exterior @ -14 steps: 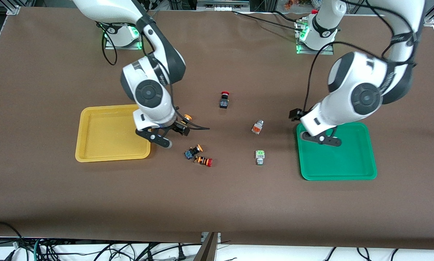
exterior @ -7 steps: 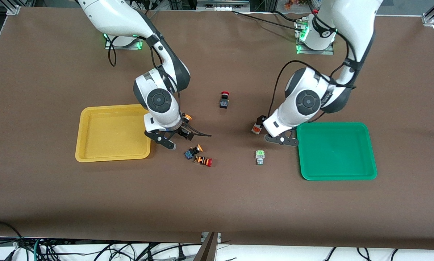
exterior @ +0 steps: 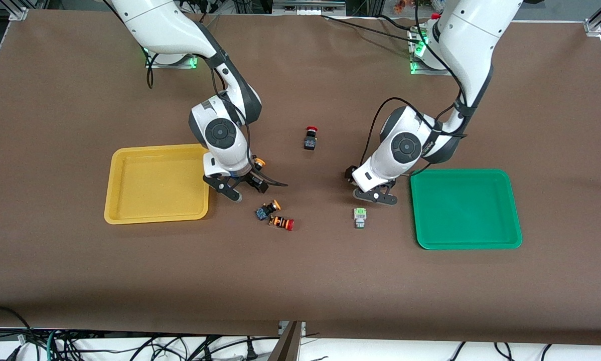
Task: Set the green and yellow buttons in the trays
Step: 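Carry the blue button to the yellow tray while the left gripper carries the orange-label button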
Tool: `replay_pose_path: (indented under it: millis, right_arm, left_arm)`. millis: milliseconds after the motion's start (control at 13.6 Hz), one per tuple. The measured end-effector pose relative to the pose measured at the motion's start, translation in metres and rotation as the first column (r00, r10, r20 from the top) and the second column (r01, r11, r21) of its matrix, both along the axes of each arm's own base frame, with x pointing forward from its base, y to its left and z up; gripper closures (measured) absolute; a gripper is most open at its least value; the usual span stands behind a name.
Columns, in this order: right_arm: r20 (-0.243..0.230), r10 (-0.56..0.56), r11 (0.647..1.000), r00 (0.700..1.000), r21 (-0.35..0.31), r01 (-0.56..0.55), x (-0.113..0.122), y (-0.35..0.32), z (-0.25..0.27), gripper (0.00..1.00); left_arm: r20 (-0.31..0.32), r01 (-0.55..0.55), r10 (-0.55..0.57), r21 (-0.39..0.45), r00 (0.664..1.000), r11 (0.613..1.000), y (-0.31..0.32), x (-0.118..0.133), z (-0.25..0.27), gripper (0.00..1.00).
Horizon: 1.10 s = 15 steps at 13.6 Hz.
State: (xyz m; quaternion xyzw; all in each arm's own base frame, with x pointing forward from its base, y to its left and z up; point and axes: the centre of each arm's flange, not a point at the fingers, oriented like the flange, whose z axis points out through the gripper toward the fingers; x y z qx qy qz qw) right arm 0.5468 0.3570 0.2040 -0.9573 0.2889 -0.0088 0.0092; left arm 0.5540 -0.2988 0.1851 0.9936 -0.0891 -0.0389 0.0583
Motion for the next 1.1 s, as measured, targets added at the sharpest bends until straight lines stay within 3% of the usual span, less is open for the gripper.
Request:
replay_pose_path:
  millis: [293,513,660,733,953,1100]
  right_arm:
    - [-0.03,-0.037,0.999,0.999,-0.009,0.037,-0.015,-0.001,-0.015,0.05]
    - [-0.053,-0.03,0.999,0.998,-0.018,0.029,-0.027,0.0,-0.025,0.35]
    - [-0.055,-0.025,1.0,0.998,-0.016,0.024,-0.031,0.004,-0.026,0.63]
    - [-0.049,-0.023,1.0,0.999,-0.011,0.023,-0.03,0.005,-0.024,0.67]
    - [-0.009,0.09,0.996,0.996,0.005,-0.09,-0.014,-0.006,0.006,0.67]
    - [-0.007,0.217,0.976,0.976,-0.012,-0.217,0.005,-0.038,0.026,0.67]
  left_arm:
    - [0.002,0.026,-0.026,0.006,1.0,1.0,-0.009,-0.005,-0.003,0.0]
    - [0.001,0.039,-0.039,0.007,0.999,0.999,-0.021,-0.012,-0.004,0.0]
    - [0.001,0.036,-0.036,0.007,0.999,0.999,-0.025,-0.015,-0.004,0.0]
    - [0.0,0.036,-0.036,0.007,0.999,0.999,-0.026,-0.015,-0.004,0.0]
    - [-0.005,0.051,-0.051,0.011,0.999,0.999,-0.034,-0.022,-0.007,0.0]
    - [-0.015,0.057,-0.057,0.015,0.998,0.998,-0.036,-0.026,-0.013,0.19]
